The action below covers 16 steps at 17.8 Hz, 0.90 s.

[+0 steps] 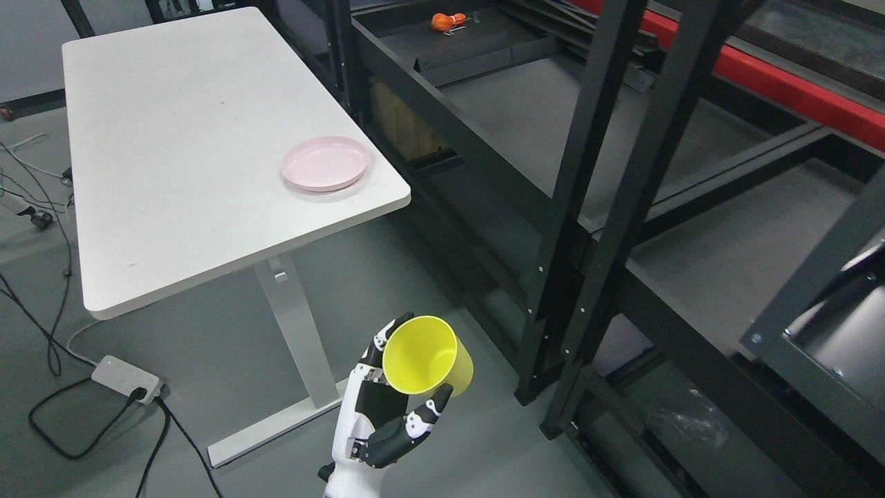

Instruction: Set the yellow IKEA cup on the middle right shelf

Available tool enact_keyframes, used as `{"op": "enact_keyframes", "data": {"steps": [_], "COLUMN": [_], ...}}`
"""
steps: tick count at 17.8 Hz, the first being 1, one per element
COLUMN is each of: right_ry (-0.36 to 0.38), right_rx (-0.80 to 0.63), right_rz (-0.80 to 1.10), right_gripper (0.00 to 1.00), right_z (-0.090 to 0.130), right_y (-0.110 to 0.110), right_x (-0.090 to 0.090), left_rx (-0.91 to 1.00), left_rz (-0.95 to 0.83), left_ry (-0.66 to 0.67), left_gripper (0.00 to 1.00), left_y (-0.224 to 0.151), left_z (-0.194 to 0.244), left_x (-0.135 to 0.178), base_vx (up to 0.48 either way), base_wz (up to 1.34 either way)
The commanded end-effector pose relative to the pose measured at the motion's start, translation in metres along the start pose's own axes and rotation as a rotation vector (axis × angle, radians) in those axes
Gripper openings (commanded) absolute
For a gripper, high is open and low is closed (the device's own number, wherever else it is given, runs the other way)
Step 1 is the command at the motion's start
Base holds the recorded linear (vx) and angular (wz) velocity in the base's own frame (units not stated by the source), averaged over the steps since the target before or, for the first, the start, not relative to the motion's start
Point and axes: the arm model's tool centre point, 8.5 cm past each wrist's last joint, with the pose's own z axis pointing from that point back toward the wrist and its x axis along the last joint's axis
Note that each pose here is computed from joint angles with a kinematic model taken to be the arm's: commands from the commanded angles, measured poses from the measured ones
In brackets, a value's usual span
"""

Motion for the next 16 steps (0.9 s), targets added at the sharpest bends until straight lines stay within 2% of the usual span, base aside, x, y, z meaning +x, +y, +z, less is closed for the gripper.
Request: {"op": "enact_keyframes", "data": {"steps": [1, 7, 16], "right_ry": [0.011, 0.011, 0.011], "right_rx": [-0.227, -0.227, -0.227], "right_rz": [-0.005, -0.005, -0.005], "right_gripper": [0.99, 0.99, 0.99], "right_z": [0.0034, 0.0034, 0.0034], "right_y": [-0.0277, -0.0277, -0.0277], "right_x": [-0.0070, -0.0070, -0.0070], "left_rx": [-0.014, -0.018, -0.027], "left_rz": [-0.011, -0.011, -0.007], "left_ry": [0.009, 0.004, -0.001], "left_gripper": [0.00, 0.00, 0.00], "left_y": [0.0020, 0.0013, -0.0011], "left_z": [0.0014, -0.0007, -0.0038], "left_x": [0.0004, 0.0009, 0.0012], "base_vx": [-0.240, -0.241, -0.180], "base_wz": [-0.34, -0.37, -0.77]}}
